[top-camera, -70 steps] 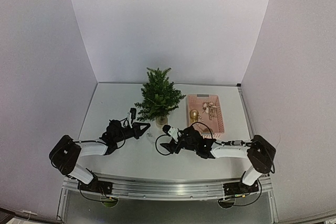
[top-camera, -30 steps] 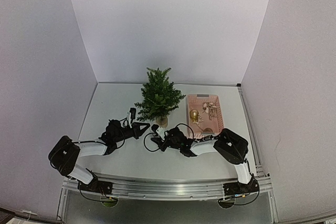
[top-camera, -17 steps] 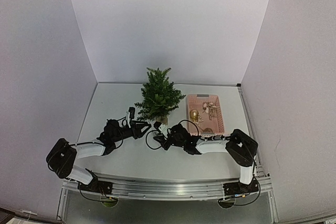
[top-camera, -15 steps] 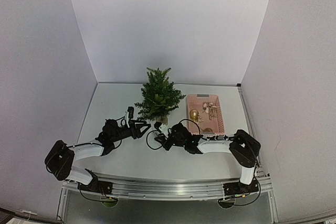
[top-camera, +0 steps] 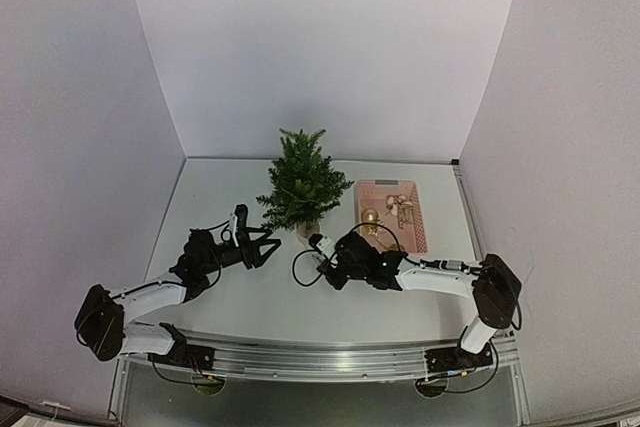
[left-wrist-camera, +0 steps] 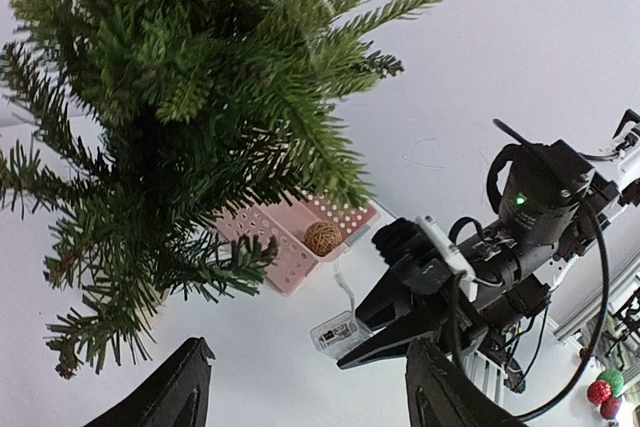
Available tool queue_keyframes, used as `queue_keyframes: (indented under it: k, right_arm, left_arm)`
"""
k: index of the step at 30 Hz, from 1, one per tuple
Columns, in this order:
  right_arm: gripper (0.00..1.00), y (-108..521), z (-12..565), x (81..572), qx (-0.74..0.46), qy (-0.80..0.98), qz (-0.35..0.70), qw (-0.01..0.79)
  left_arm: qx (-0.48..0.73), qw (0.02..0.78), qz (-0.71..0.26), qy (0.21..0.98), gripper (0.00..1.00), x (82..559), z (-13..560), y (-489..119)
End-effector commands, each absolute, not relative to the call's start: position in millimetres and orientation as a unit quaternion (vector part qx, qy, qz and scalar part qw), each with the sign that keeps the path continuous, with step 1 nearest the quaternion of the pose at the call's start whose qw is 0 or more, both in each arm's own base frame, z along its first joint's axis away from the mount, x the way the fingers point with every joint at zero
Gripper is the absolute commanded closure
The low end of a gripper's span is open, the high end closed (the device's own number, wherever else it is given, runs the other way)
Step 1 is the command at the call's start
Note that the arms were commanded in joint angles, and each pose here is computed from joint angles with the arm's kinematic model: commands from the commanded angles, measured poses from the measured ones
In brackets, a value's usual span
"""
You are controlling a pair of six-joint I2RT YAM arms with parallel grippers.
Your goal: Decorate the small christmas tree
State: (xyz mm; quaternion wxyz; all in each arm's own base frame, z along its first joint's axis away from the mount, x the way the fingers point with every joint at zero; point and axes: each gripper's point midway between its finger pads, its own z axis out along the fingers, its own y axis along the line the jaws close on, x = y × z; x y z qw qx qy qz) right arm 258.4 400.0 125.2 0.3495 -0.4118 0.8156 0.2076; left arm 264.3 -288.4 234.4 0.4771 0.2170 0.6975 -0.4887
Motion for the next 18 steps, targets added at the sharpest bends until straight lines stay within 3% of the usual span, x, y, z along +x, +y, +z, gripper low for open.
queue_keyframes:
  k: [1,18]
  right_arm:
    - [0.89,367,113,280,-0.402,0.841,0.116,0.344]
    - [0.9,373,79,355,-0.344,0.864,0.013,0.368]
  left_arm:
    - [0.247,0.554,-0.466,0.645,0.33,270,291,-285]
    - [0.246,0.623,-0.393,0.631,0.24,306,299,-284]
